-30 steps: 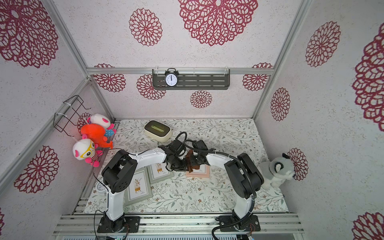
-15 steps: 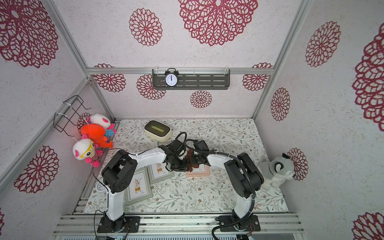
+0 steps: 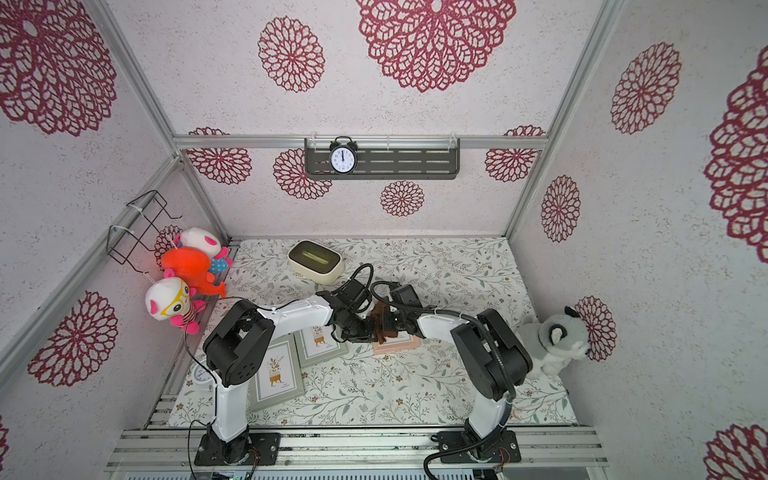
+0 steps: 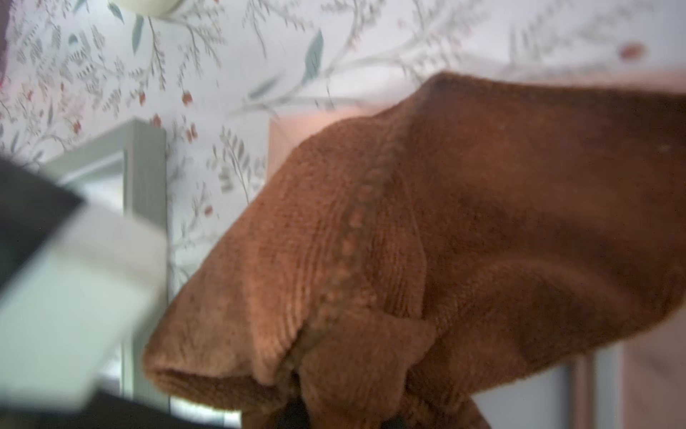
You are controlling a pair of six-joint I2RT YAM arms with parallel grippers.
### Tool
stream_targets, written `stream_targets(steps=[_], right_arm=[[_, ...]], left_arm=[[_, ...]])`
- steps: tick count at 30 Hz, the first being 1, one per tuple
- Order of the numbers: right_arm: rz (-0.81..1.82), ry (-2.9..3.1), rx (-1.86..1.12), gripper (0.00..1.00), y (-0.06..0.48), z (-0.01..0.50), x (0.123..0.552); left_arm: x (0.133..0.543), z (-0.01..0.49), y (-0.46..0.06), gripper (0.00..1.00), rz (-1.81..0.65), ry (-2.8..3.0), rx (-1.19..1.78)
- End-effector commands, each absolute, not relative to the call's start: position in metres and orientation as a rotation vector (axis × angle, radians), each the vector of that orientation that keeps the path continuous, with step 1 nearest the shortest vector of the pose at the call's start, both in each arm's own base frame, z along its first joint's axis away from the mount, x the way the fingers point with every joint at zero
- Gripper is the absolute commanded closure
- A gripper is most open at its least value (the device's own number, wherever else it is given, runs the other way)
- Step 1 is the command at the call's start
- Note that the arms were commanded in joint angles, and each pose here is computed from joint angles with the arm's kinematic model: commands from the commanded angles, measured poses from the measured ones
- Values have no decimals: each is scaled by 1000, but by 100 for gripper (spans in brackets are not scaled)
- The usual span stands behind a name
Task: Wipe the picture frame with a cloth
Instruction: Wipe the dirt from the picture frame.
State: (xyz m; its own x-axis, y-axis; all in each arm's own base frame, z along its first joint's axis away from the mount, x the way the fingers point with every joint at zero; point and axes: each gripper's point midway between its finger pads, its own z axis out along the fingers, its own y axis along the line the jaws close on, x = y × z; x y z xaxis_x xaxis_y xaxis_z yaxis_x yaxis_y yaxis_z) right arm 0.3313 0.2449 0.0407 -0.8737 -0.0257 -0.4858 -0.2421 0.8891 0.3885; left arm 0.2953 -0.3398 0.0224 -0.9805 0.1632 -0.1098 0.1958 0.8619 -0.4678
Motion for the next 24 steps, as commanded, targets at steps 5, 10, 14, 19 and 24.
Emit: stream_targets(steps=[5,10,14,19,24], right_arm=[[476,2590,-143,100,201,80,308],[338,2614,-126,100,176,89,315],[283,2675,-132,100,167,66,316],[209,2714,-113,100,160,36,327],[193,2680,-86,100,160,32,358]], left_arm=[[286,2,-323,75,-606,3056,277],[290,4,-323,75,-583,3052,289],[293,2,-323,75,-551,3059,306],[293,-4,-321,75,-520,3079,312],[289,-9,-320,75,-484,3099,339]])
